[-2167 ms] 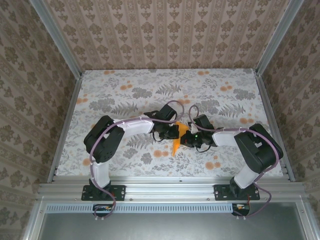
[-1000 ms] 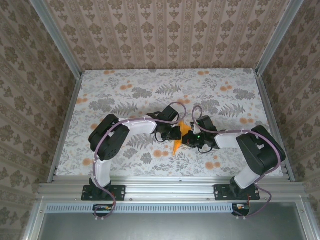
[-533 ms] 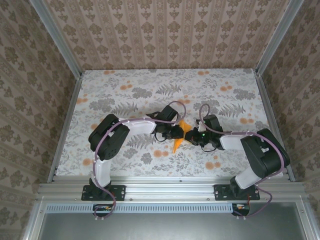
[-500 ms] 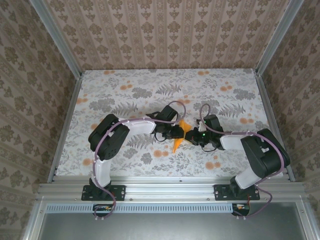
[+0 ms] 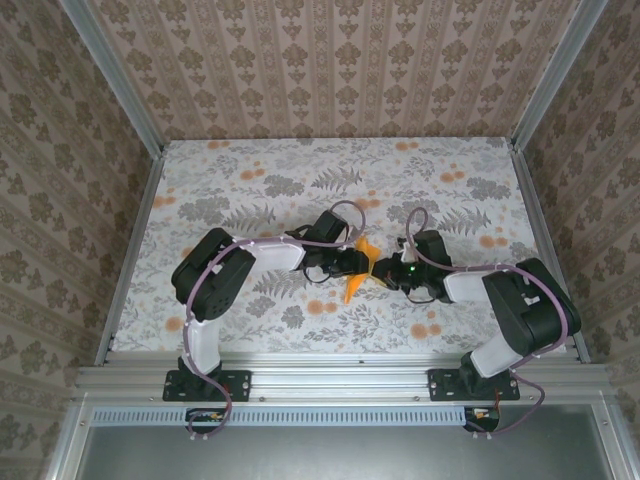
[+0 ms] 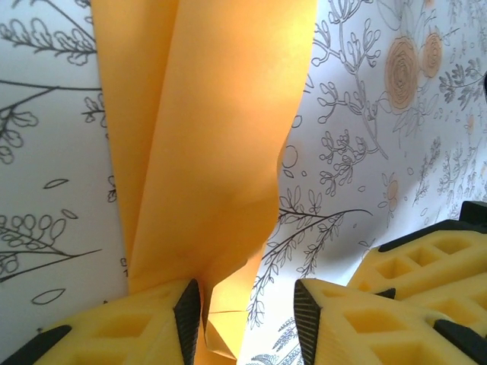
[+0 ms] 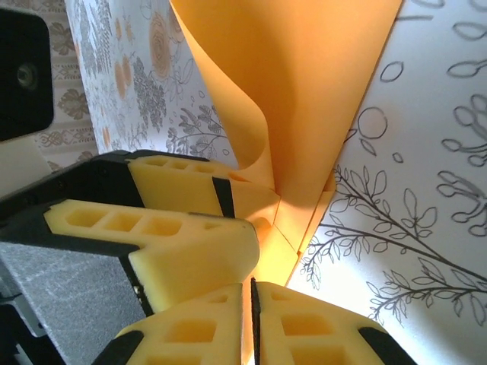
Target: Fold a paper plane with a square sheet of paper (pick it up from the middle)
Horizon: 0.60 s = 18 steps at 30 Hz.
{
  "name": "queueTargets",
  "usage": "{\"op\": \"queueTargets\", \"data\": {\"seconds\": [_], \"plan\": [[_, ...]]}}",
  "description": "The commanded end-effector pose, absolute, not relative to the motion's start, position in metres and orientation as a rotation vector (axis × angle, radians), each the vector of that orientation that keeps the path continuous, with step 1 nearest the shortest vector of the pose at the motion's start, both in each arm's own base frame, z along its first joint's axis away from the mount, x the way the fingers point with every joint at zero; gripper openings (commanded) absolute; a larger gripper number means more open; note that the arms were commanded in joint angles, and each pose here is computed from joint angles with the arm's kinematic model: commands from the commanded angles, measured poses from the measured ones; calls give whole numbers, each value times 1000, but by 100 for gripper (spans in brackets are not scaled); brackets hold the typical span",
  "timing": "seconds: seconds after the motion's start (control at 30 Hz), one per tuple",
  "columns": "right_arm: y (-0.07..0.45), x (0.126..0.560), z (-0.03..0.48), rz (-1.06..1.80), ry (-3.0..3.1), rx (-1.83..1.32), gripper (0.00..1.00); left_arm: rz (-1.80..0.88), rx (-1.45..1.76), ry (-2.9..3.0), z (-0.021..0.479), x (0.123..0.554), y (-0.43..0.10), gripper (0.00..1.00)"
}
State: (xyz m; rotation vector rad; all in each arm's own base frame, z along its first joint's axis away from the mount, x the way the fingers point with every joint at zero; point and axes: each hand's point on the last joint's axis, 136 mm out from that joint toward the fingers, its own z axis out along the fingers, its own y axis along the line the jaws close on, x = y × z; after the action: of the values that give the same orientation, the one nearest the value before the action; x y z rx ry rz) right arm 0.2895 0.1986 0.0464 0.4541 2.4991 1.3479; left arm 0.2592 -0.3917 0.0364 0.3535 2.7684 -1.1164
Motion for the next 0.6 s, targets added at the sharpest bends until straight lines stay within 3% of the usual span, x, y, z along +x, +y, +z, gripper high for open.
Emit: {"op": "queueTargets", "data": {"seconds": [0.0,0.3,0.57], "plan": [[190,297,62,1361,2453,458,15,-1205,407,2727,53,252,-397,45],[158,309,65,1308,2440,558,15,-1209,434,2711,56,253,-395,45],[163,324,74,1373,2414,554,26,-1211,492,2696,58,250,-395,45]]}}
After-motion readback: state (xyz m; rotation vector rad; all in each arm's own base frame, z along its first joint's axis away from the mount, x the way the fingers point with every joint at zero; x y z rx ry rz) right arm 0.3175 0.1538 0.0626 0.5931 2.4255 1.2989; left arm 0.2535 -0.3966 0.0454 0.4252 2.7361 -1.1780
